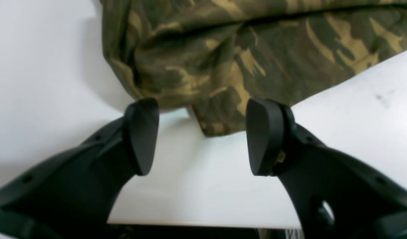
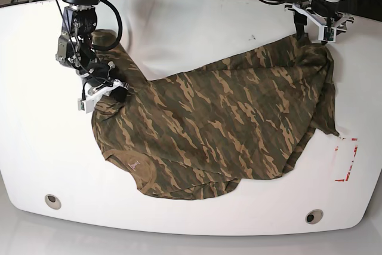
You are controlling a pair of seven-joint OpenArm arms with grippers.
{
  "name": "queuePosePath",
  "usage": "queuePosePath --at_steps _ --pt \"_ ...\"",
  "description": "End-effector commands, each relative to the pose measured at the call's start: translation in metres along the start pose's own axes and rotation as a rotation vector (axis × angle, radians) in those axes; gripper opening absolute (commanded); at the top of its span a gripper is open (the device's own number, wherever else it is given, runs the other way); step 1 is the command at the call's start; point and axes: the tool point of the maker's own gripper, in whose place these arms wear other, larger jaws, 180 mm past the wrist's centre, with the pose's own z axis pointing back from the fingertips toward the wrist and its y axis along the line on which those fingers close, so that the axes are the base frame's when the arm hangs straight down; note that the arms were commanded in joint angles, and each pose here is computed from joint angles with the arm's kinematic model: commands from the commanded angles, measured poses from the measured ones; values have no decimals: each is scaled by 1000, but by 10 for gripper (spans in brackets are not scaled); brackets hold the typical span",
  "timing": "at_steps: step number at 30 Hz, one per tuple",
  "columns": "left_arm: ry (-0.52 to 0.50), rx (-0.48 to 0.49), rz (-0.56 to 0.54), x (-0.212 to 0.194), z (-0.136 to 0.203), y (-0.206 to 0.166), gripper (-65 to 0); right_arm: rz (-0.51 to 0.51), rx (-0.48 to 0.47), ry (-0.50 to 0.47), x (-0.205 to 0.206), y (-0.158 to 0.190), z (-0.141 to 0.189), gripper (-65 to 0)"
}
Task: Layout the t-shirt on the table in an organized manner, then fold the t-shirt properly
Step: 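Pull the shirt corners outward with both grippers to spread it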
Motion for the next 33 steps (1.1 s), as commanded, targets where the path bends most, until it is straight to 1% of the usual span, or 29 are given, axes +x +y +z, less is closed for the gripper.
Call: queuePosePath --at_steps 1,10,17,26,33 --pt "-16 -13 15 0 -1 -3 -263 25 3 7 4 3 0 -650" --pt "51 -37 73 -30 -8 -9 -263 24 2 9 3 3 0 -650" --pt "87 -53 86 -45 -12 -10 -263 25 3 10 3 3 -1 -650" --pt "57 -55 90 -34 -21 -10 -263 35 -7 9 5 -1 2 -650" --pt "34 -77 84 -24 -28 -17 -263 38 -11 9 6 -3 3 -650"
